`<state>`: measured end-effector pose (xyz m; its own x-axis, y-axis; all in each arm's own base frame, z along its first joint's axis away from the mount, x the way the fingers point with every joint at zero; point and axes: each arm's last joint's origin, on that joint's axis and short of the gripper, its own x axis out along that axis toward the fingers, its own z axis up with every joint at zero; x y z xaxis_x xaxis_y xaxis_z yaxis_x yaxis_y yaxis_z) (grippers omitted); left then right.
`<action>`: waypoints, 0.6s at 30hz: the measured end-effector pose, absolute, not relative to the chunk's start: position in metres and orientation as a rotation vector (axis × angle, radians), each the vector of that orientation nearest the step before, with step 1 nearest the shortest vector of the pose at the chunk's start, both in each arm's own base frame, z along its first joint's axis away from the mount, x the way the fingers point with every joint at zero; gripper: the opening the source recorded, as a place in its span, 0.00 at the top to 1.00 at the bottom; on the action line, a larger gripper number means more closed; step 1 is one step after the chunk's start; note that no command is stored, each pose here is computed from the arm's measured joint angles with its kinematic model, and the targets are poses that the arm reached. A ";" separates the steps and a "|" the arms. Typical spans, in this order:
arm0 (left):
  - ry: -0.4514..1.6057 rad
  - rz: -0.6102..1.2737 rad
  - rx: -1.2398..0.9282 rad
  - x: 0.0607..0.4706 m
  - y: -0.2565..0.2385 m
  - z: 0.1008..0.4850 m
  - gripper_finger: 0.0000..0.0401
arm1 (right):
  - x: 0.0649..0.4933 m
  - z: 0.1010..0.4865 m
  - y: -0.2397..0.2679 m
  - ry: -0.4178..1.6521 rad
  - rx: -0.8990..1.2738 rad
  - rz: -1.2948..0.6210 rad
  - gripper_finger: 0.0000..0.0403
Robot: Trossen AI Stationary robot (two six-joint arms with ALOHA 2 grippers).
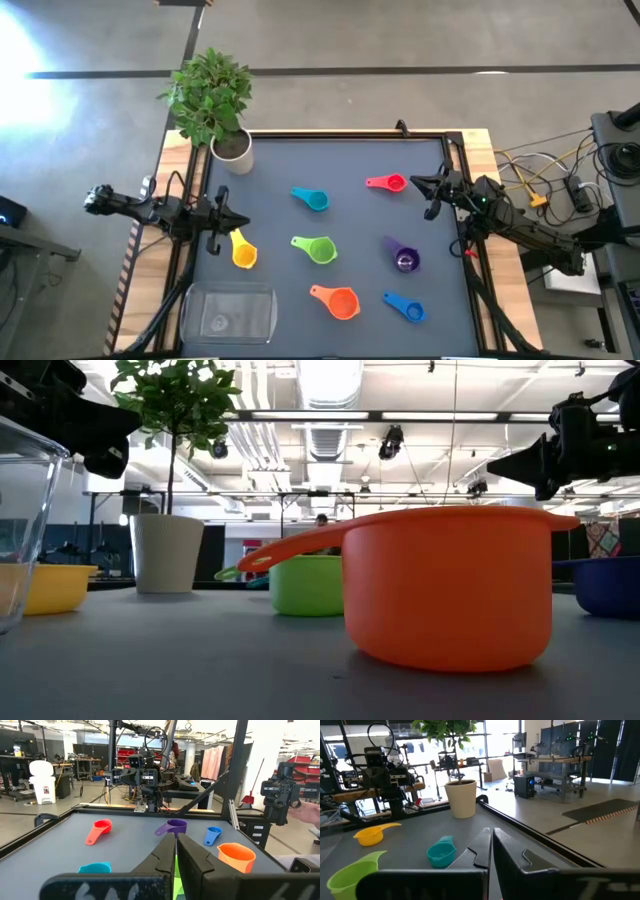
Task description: Nest measuring cups in basket
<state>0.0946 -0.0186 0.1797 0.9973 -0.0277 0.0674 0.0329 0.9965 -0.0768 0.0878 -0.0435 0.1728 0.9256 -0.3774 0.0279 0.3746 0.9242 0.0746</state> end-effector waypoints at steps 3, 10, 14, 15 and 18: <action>-0.066 -0.030 -0.078 0.095 -0.019 0.180 1.00 | 0.088 0.173 -0.044 -0.042 0.068 -0.386 0.98; -0.066 -0.030 -0.078 0.095 -0.019 0.180 1.00 | 0.088 0.173 -0.044 -0.042 0.068 -0.386 0.98; -0.066 -0.031 -0.078 0.095 -0.019 0.180 1.00 | 0.088 0.173 -0.044 -0.051 0.104 -0.385 0.98; -0.066 -0.031 -0.078 0.095 -0.019 0.180 1.00 | 0.088 0.173 -0.044 -0.060 0.119 -0.385 0.98; -0.066 -0.030 -0.078 0.095 -0.019 0.180 1.00 | 0.088 0.178 -0.043 -0.116 0.151 -0.379 0.98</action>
